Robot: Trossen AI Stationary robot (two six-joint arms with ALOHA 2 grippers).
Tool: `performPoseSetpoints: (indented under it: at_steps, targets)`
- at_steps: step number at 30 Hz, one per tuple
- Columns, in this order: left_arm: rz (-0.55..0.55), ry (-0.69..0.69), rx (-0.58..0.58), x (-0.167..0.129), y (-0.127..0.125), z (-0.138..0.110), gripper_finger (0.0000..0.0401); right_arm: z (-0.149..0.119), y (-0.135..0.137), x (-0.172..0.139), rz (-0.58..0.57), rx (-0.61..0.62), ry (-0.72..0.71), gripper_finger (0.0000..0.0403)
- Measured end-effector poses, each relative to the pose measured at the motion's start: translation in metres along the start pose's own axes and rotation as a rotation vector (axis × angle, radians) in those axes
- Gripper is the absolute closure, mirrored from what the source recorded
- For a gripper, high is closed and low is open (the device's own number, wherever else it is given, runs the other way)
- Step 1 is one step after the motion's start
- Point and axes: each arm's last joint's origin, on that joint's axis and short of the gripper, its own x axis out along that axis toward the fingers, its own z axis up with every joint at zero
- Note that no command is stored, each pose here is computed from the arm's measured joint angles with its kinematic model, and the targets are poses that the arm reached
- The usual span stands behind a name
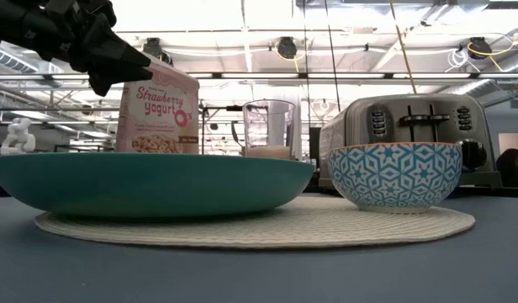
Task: Arrange a breakfast setting
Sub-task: Put the red apple on the green plate
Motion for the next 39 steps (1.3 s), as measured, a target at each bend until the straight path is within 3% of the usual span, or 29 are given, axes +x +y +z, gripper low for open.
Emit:
performPoseSetpoints:
  at_steps: [12,23,34,39]
  targets:
    - [0.0,0.0,0.0,0.0,0.0,0.0,0.0242,0.004,-0.026,-0.041,0.153,0.036,-0.028,0.0142]
    - [0.0,0.0,0.001,0.0,0.0,0.0,0.0242,0.027,-0.051,-0.065,0.265,0.115,-0.07,0.0141]
    - [0.0,-0.001,0.001,0.0,0.0,0.0,0.0242,0.078,-0.06,-0.071,0.384,-0.062,-0.213,0.0141]
    - [0.0,-0.001,0.001,0.0,0.0,0.0,0.0242,0.107,-0.069,-0.075,0.394,-0.177,-0.364,0.014]
